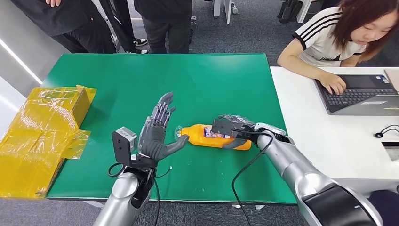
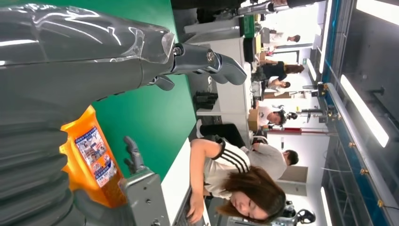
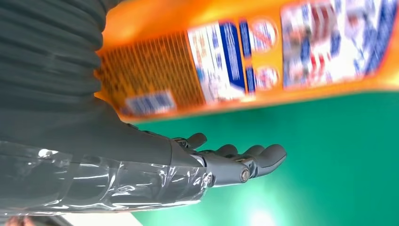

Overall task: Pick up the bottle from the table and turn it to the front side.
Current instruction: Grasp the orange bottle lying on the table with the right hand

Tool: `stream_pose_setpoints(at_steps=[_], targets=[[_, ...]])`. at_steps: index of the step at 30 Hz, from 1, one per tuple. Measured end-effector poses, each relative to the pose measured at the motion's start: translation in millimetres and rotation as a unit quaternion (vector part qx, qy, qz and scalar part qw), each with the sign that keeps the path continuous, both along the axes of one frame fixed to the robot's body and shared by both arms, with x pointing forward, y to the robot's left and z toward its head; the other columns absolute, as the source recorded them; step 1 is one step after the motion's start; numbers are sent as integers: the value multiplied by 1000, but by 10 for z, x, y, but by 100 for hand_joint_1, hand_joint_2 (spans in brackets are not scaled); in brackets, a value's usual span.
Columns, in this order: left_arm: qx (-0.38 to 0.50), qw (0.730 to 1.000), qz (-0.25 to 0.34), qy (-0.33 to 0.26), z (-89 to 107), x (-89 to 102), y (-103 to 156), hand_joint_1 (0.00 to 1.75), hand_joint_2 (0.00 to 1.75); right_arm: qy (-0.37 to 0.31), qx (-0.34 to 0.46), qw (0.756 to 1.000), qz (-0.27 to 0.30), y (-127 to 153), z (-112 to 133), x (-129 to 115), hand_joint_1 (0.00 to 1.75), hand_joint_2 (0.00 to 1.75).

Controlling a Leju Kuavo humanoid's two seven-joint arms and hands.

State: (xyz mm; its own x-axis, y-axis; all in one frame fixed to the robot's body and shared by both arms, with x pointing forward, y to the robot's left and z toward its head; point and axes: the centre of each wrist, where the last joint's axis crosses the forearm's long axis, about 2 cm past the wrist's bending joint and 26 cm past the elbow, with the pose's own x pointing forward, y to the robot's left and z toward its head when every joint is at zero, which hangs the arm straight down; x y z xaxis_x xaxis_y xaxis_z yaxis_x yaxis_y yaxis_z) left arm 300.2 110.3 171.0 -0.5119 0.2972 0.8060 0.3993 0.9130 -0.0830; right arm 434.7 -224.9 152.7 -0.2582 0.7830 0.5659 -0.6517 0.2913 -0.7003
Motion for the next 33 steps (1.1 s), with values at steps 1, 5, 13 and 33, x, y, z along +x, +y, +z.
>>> stream_pose_setpoints(at_steps=[1,5,13,33], targets=[[-1,1000,-2,1,5,6,-6,0,175,8,1,1000,3,-2,-6,-1,0,175],[-4,1000,-14,6,25,33,-18,0,175,41,-10,999,14,-9,-16,0,0,175],[-3,1000,-4,8,29,48,-11,0,175,84,-84,993,20,10,48,47,22,175],[-19,999,-17,25,-17,40,16,0,175,70,-151,986,29,125,170,115,175,175]])
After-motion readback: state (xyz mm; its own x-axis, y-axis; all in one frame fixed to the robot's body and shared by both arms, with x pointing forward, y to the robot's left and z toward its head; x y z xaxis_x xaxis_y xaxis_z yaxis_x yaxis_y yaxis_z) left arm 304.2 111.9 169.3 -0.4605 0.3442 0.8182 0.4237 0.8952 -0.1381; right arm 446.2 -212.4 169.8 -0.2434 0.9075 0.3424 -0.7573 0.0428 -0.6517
